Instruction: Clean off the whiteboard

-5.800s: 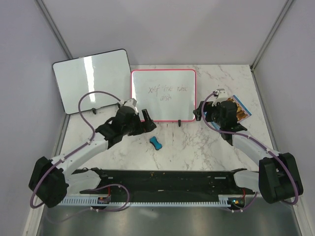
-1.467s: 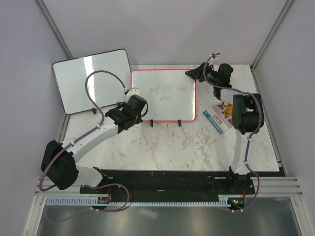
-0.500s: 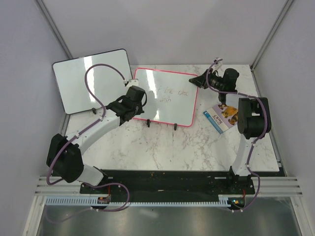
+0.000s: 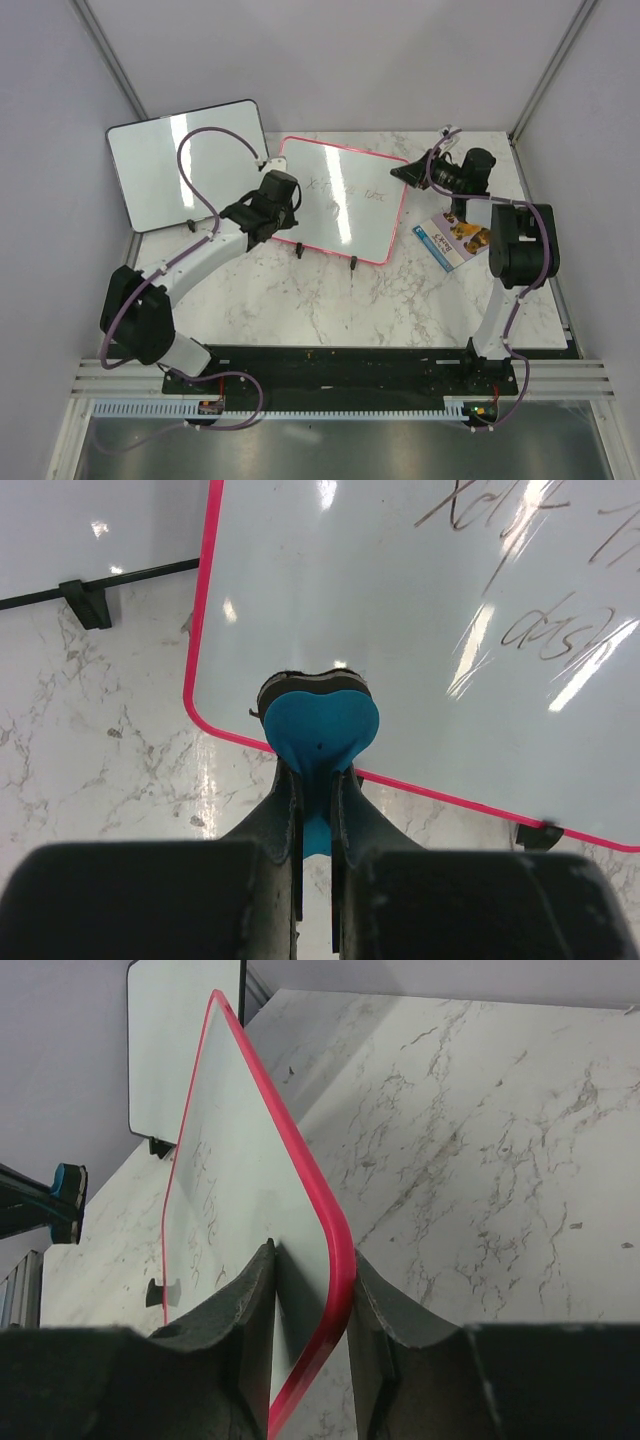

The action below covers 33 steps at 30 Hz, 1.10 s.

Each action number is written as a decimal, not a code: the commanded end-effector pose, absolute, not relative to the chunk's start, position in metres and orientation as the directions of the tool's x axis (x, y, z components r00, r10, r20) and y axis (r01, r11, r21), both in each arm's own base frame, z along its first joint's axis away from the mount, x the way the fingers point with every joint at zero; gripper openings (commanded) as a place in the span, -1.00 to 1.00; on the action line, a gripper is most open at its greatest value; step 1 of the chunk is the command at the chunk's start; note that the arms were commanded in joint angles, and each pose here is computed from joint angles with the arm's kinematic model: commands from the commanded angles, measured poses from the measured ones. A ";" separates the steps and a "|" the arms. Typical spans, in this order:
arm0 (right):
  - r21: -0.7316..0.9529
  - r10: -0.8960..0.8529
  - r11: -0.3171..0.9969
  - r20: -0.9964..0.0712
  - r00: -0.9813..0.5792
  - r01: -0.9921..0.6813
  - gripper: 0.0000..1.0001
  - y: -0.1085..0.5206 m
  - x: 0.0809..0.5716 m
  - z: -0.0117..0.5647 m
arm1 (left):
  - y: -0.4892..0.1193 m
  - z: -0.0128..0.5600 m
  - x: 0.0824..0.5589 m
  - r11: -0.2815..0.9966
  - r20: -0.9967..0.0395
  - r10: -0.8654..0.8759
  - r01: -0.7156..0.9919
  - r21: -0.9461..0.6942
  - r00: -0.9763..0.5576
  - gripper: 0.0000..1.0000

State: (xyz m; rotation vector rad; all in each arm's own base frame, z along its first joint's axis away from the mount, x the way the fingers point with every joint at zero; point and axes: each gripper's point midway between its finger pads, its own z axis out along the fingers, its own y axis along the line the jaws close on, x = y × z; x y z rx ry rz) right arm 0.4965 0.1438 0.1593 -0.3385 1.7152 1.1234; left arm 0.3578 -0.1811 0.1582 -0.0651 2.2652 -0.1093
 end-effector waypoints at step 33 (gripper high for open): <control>0.329 0.085 0.630 -0.929 -0.360 -0.703 -1.00 0.155 0.475 0.154 | -0.366 0.108 0.411 0.881 -0.792 0.095 0.422 -0.216 -0.603 -0.96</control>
